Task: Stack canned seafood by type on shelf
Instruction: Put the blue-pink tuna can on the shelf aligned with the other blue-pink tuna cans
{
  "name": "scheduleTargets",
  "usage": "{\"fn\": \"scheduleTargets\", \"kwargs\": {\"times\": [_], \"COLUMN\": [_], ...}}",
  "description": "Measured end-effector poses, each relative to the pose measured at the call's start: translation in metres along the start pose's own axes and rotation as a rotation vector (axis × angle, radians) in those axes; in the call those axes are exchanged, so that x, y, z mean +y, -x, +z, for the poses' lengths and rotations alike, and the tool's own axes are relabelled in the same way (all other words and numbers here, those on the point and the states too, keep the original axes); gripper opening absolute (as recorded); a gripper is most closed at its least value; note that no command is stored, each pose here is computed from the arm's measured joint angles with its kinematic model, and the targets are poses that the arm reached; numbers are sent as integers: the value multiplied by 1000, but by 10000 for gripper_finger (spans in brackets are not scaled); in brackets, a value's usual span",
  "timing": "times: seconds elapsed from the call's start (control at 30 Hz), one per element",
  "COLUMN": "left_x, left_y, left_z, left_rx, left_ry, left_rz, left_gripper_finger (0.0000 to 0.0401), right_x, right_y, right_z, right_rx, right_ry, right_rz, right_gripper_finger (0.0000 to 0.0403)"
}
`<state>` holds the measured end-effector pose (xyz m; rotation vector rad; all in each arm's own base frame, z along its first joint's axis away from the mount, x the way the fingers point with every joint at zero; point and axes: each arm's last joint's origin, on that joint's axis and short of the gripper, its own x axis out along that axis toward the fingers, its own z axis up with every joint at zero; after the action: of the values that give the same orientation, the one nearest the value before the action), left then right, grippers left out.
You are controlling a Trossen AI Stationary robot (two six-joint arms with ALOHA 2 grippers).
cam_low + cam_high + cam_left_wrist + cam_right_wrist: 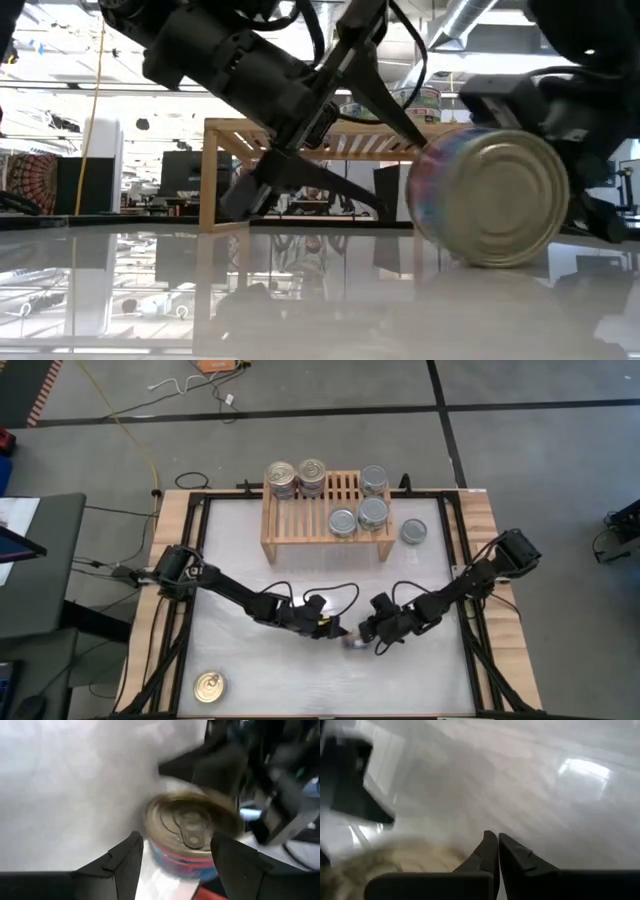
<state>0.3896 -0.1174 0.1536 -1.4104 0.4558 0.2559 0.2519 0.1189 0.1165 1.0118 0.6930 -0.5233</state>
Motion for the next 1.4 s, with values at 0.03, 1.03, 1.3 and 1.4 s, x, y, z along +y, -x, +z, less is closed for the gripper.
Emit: {"fn": "scheduleTargets", "kwargs": {"times": [0.03,1.03,1.3,1.4], "left_x": [0,-14,-11,-10], "left_y": [0,17,19,19], "left_z": [0,34,40,43], "left_rx": [9,242,325,321], "left_ry": [1,-264,-360,-407], "left_rz": [0,6,16,20], "left_gripper_finger": [222,222,222,214], "right_x": [1,-4,3,2], "right_y": [0,75,69,65], "right_z": [0,9,-41,-63], "right_rx": [-4,-73,17,-45], "right_ry": [-11,-45,-212,-312], "right_rz": [3,-64,23,29], "right_gripper_finger": [42,17,17,17]}}
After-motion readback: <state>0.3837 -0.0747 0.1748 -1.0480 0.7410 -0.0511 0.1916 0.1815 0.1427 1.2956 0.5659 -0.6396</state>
